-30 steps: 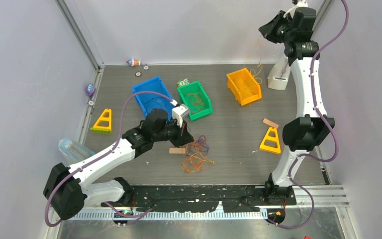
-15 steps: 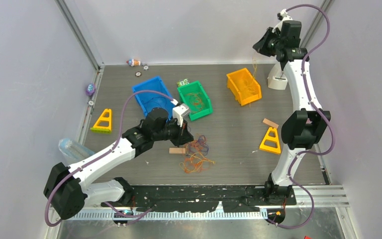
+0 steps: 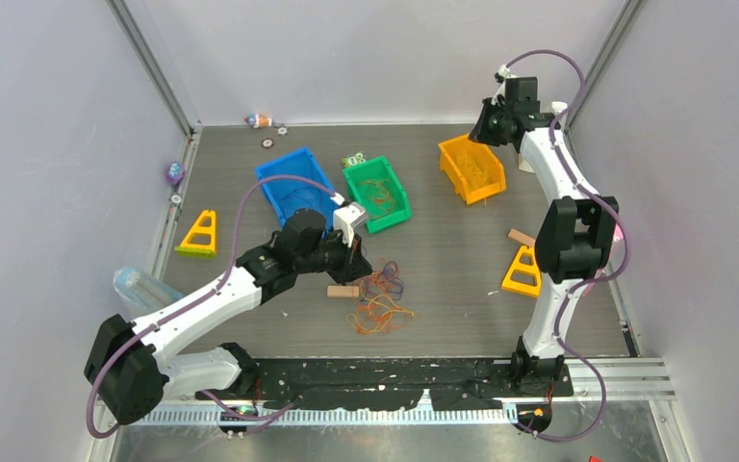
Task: Untangle the cables
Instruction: Place the cable in the bin.
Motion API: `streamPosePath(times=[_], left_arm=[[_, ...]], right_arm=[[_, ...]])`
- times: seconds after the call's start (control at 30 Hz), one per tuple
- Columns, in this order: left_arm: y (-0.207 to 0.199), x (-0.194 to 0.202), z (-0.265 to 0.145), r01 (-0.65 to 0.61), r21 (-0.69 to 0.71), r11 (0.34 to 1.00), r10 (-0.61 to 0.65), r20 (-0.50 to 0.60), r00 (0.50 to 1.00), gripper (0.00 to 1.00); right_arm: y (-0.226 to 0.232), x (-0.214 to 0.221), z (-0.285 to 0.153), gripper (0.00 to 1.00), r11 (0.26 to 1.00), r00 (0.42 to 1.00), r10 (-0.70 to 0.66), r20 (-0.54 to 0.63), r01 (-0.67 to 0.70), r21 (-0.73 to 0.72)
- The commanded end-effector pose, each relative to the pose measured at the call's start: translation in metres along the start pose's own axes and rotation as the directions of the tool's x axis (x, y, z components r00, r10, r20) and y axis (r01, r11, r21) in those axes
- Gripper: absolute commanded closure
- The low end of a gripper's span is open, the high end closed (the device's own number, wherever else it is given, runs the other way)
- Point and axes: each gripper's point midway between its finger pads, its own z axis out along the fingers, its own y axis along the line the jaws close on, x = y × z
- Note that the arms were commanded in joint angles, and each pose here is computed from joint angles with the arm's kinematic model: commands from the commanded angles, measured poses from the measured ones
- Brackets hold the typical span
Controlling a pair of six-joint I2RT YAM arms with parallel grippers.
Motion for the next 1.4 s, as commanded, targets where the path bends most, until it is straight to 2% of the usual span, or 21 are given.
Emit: streamPosePath(times=[0.0,0.13,0.33,0.5,0.57,0.67,0.77,0.9,1.07,1.23,1.33,1.37], left_arm=[[-0.007,-0.023,-0.009,-0.050,0.001,0.999,0.050,0.062,0.997,1.00],[-0.007,-0.023,-0.008,-0.044,0.006,0.999,0.044,0.064,0.997,1.00],[-0.010,-0.026,-0.011,-0.053,0.012,0.999,0.053,0.069,0.996,1.00],[-0.009,-0.025,-0.012,-0.058,0.009,0.998,0.057,0.070,0.996,1.00],[-0.009,-0.024,-0.011,-0.055,0.009,0.998,0.054,0.067,0.996,1.00],[-0.010,-0.023,-0.013,-0.054,0.012,0.998,0.053,0.070,0.996,1.00],[-0.010,-0.024,-0.015,-0.057,0.009,0.998,0.056,0.075,0.996,1.00],[-0.012,-0.027,-0.017,-0.061,0.011,0.998,0.060,0.088,0.994,1.00],[-0.014,-0.032,-0.018,-0.065,0.017,0.998,0.063,0.102,0.993,1.00],[-0.015,-0.035,-0.018,-0.070,0.018,0.997,0.068,0.102,0.992,1.00],[-0.016,-0.038,-0.018,-0.077,0.021,0.997,0.075,0.105,0.992,1.00],[-0.016,-0.040,-0.018,-0.080,0.020,0.997,0.077,0.105,0.991,1.00]], right_arm=[[-0.022,0.004,0.029,0.95,0.995,0.998,-0.052,-0.034,0.055,0.088],[-0.040,0.036,0.057,0.95,0.979,0.988,-0.065,-0.141,0.091,0.184],[-0.070,0.065,0.085,0.95,0.941,0.971,-0.034,-0.235,0.110,0.321],[-0.069,0.077,0.096,0.91,0.933,0.954,-0.065,-0.291,0.162,0.321],[-0.064,0.074,0.093,0.83,0.930,0.954,-0.084,-0.289,0.179,0.320],[-0.055,0.061,0.078,0.62,0.930,0.960,-0.100,-0.263,0.184,0.318],[-0.040,0.030,0.045,0.54,0.932,0.976,-0.119,-0.182,0.173,0.318],[-0.023,-0.001,0.001,0.50,0.932,0.987,-0.137,-0.083,0.157,0.327],[-0.007,-0.020,-0.040,0.40,0.939,0.988,-0.153,-0.008,0.148,0.309],[0.018,-0.003,-0.056,0.15,0.951,0.984,-0.180,-0.004,0.175,0.254],[0.057,0.007,-0.076,0.09,0.965,0.977,-0.213,0.022,0.207,0.162],[0.077,0.024,-0.074,0.08,0.966,0.971,-0.238,0.012,0.235,0.105]])
